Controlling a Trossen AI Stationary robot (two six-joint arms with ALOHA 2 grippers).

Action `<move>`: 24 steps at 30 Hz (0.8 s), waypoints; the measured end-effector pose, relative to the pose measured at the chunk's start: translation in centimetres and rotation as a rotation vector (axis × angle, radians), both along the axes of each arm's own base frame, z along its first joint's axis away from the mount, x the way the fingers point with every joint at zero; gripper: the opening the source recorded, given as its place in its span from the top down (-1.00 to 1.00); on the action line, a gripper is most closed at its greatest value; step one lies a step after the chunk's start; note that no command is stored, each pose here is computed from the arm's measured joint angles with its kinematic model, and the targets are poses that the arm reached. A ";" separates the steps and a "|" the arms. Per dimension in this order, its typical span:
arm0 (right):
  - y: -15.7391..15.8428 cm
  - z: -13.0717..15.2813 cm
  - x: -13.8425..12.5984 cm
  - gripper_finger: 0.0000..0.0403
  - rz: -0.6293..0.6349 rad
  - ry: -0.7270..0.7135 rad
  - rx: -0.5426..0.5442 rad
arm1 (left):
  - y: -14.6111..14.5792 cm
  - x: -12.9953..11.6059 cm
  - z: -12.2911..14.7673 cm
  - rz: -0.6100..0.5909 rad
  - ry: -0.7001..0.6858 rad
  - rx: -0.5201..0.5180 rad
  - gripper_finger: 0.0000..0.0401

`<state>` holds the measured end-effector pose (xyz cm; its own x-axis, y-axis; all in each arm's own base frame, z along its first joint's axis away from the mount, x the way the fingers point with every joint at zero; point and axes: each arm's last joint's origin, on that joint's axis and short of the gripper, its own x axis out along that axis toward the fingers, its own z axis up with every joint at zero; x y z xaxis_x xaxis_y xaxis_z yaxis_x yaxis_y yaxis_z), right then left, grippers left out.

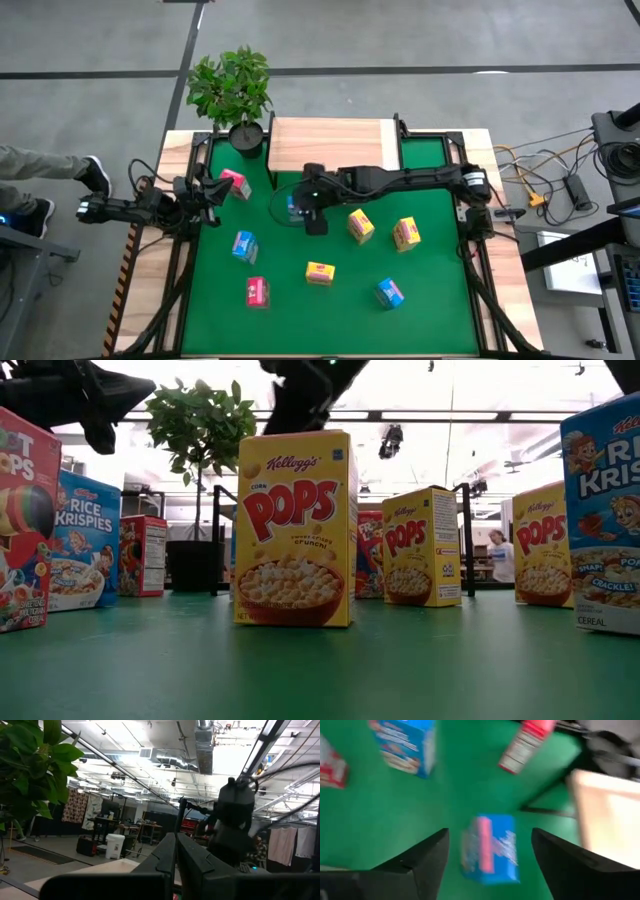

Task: Stack cereal on shelf
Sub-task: Put the middle blue cereal box on the shelf

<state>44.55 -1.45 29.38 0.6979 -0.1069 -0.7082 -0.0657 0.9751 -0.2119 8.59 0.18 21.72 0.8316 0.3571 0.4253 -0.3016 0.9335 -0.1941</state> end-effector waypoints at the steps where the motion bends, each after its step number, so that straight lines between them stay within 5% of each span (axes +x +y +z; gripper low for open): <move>1: -0.2 -0.5 0.3 -0.42 0.011 0.008 0.010 | 0.0 0.0 0.0 0.000 0.000 0.000 1.00; 10: -2.2 -3.6 1.5 -0.54 -0.031 0.061 0.015 | 0.0 0.0 0.0 0.000 0.004 0.000 1.00; 24: -2.3 -4.0 1.6 -0.44 -0.042 0.074 0.024 | 0.0 0.0 -0.1 0.000 0.008 0.001 1.00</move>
<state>46.17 -3.77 25.37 0.6391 -0.1177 -0.7601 -0.0389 0.9820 -0.1848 8.63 0.17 21.66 0.8348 0.3569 0.4192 -0.3033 0.9336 -0.1908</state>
